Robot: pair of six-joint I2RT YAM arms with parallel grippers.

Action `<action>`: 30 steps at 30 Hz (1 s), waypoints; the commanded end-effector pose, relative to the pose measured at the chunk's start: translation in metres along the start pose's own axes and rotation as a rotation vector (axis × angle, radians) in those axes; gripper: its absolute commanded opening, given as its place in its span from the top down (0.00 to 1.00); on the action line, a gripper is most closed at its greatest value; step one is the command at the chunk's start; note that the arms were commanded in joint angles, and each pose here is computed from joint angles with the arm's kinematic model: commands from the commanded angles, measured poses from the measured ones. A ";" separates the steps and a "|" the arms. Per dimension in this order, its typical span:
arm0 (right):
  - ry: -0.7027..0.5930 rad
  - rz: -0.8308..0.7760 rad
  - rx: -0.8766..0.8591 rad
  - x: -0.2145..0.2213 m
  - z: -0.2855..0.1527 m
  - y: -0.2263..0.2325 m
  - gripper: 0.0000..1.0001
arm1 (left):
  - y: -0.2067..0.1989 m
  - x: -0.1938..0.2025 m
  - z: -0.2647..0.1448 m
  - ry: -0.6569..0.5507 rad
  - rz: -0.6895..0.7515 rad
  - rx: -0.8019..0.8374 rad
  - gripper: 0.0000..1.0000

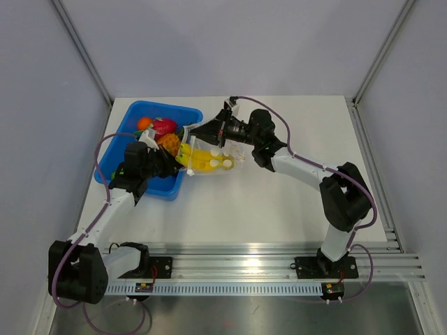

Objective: Place the food in the zip-top bag and seal the zipper
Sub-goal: Place the fake fruit in the zipper food storage bag, then adjust the zipper food storage bag at the center of the board.

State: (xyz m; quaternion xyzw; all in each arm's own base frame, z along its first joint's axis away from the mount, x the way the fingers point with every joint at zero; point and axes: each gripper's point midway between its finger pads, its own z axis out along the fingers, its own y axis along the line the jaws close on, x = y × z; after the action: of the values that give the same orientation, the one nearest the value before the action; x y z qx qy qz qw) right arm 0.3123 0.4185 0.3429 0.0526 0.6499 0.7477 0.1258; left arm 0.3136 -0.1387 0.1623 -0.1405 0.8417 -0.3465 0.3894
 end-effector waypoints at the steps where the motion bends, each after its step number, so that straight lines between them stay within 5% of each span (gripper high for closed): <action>1: 0.037 -0.057 0.021 0.003 -0.002 0.004 1.00 | -0.030 -0.029 -0.013 -0.053 0.077 0.059 1.00; 10: -0.235 -0.357 0.851 -0.042 -0.089 -0.072 1.00 | -0.044 -0.027 -0.030 0.057 0.171 0.029 1.00; 20: -0.303 -0.542 0.842 -0.030 -0.126 0.007 1.00 | -0.104 -0.010 -0.025 0.124 0.253 0.140 1.00; 30: -0.232 -0.521 1.148 -0.034 -0.160 -0.080 1.00 | -0.080 0.047 0.024 0.318 0.265 0.082 1.00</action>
State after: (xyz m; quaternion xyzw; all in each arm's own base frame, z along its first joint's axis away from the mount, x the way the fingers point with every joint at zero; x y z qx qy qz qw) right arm 0.3100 0.2760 0.2726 0.0443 0.8962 0.2821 0.3395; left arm 0.2974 -0.2179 0.1800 0.0150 0.8930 -0.3406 0.2939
